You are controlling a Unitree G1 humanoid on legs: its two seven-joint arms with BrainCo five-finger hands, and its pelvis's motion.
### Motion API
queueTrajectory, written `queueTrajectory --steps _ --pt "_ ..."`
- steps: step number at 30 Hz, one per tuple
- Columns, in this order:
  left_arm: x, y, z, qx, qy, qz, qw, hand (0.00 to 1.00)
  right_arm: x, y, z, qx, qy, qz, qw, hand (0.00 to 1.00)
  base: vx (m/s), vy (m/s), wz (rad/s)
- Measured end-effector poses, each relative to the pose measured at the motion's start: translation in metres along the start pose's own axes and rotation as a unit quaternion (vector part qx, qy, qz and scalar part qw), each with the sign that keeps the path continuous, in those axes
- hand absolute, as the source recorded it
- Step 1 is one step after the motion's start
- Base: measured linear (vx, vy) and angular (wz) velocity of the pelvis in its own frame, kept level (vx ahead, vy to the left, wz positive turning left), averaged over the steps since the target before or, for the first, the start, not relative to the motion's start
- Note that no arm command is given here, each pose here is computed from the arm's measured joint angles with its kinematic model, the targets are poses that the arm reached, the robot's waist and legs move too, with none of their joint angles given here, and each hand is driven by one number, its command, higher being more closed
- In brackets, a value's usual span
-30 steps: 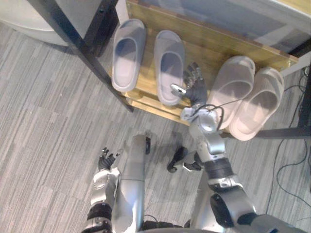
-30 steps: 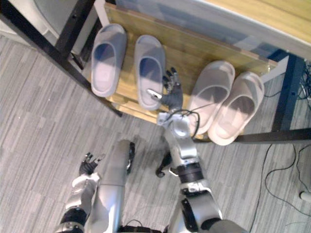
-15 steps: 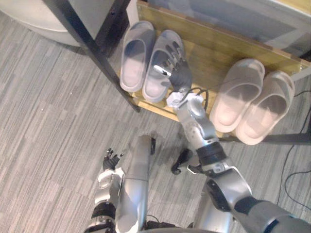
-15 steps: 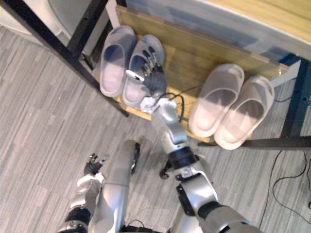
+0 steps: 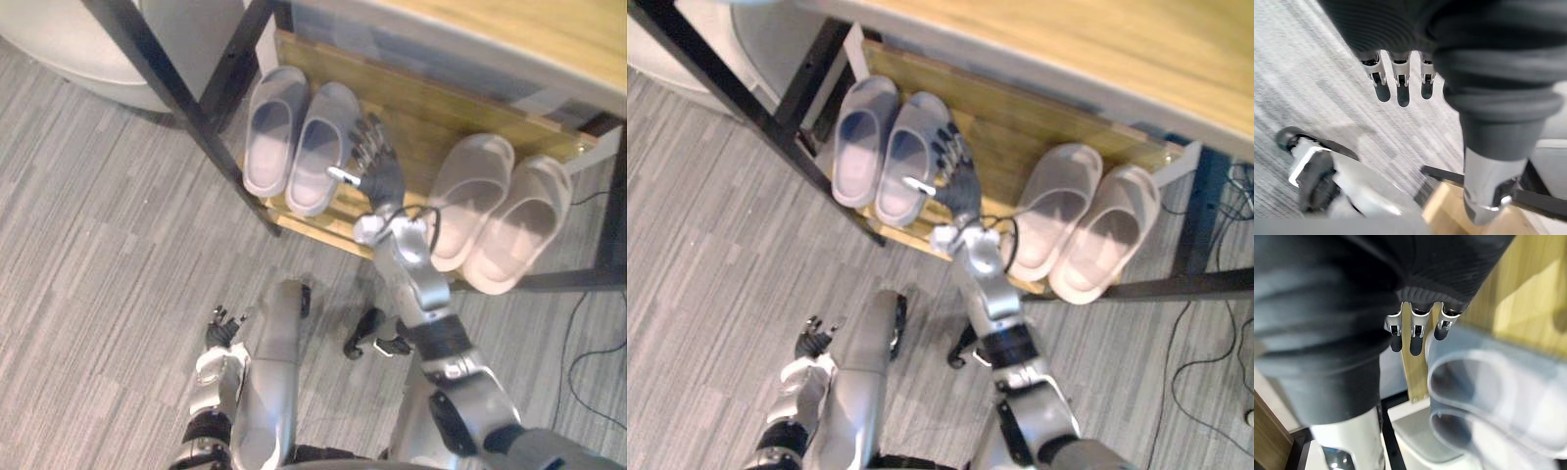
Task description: Organize the slippers on the shoe rack
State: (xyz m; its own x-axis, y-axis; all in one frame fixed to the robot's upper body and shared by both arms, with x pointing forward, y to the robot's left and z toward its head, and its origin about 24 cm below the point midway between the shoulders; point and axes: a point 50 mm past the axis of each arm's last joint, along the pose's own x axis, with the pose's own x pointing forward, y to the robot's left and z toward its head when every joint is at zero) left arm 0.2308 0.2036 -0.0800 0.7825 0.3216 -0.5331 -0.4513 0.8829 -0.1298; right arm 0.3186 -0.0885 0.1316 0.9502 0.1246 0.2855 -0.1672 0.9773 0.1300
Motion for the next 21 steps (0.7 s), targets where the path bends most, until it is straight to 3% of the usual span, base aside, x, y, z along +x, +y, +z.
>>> queueTrajectory --steps 6,13,21 --pt "-0.007 0.008 -0.023 0.068 0.038 -0.028 0.997 0.0 -0.054 -0.019 -0.05 -0.096 0.091 0.002 0.991 0.0 0.1 0.018 -0.07" --pt "-0.023 0.028 -0.061 0.164 0.106 -0.055 0.979 0.0 -0.142 -0.044 -0.12 -0.152 0.279 -0.003 0.948 0.0 0.18 0.013 -0.12" --pt "-0.047 0.027 -0.097 0.196 0.159 -0.08 0.964 0.0 -0.243 -0.068 -0.178 -0.191 0.494 -0.005 0.848 0.0 0.15 0.056 -0.17"
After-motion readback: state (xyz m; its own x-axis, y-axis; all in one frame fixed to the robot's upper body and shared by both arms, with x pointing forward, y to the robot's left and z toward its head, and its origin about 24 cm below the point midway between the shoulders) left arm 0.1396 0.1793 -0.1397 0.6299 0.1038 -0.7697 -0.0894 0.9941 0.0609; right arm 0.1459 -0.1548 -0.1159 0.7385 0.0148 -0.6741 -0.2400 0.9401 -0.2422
